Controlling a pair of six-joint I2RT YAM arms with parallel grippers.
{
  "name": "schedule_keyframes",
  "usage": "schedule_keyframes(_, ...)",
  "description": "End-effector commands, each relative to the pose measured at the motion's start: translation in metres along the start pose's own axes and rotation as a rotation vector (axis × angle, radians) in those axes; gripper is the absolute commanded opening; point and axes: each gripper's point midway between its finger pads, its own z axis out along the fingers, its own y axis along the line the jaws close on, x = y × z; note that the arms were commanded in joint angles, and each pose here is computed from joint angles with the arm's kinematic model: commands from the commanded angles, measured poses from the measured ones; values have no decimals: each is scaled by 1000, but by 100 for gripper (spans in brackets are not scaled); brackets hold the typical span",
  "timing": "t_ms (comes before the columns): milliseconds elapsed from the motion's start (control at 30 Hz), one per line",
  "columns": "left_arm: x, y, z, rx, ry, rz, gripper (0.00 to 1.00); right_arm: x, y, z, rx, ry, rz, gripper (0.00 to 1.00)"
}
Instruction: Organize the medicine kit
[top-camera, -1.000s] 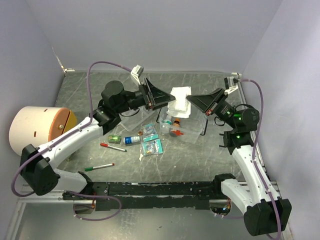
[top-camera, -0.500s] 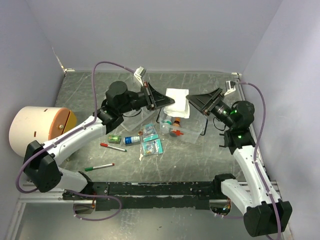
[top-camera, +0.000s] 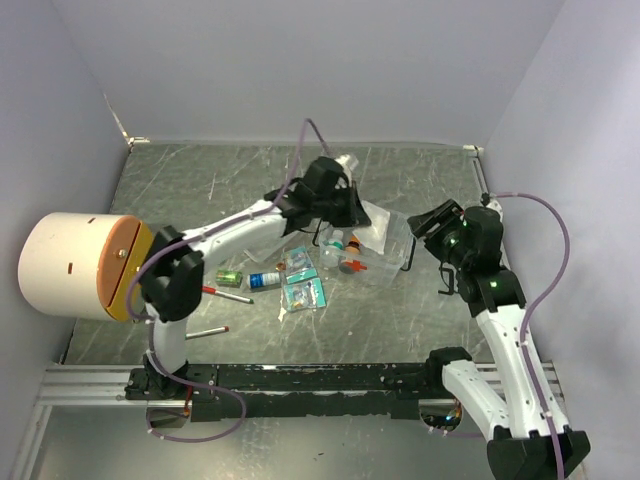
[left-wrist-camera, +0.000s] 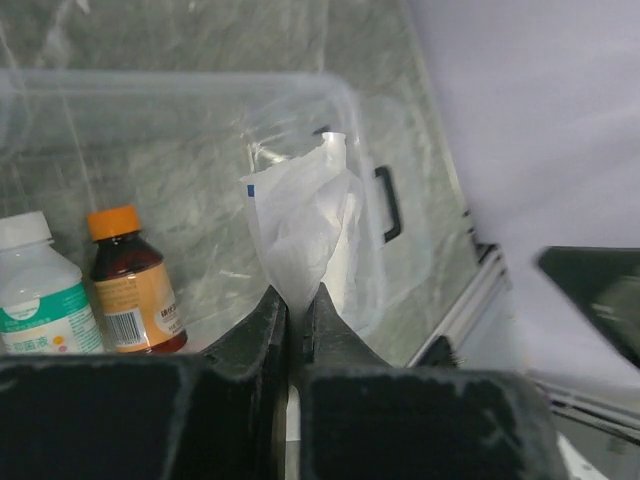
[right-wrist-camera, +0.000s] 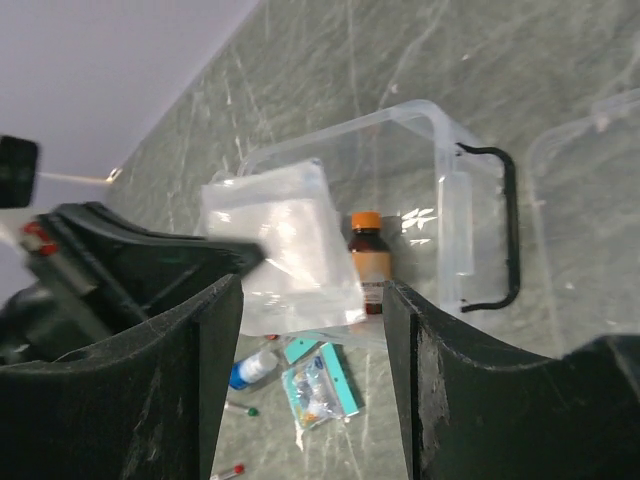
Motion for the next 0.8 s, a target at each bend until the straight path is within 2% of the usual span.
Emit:
schedule_keyframes(0,21,-1,22,-105,55,139,7,-11,-27,-17,121,-82,-41,58)
schedule_keyframes(167,52,21,56,-230,151,193,9,-7,-34,-21,144,-73,-42,57)
schedule_keyframes(467,89,38,88,-263,229,163,15,-2,-33,-16,135,-53,-33,56)
schedule_keyframes(600,91,42,89,-278,235,173,37,0,-33,-14,128,-44,-28,56)
schedule_keyframes(700,77,39,80,-301,204,200,55,2,-31,-12,120,-33,-20,57)
schedule_keyframes(767,67,34,72,-302,181,217,59,3,-28,-10,105,-24,-24,57)
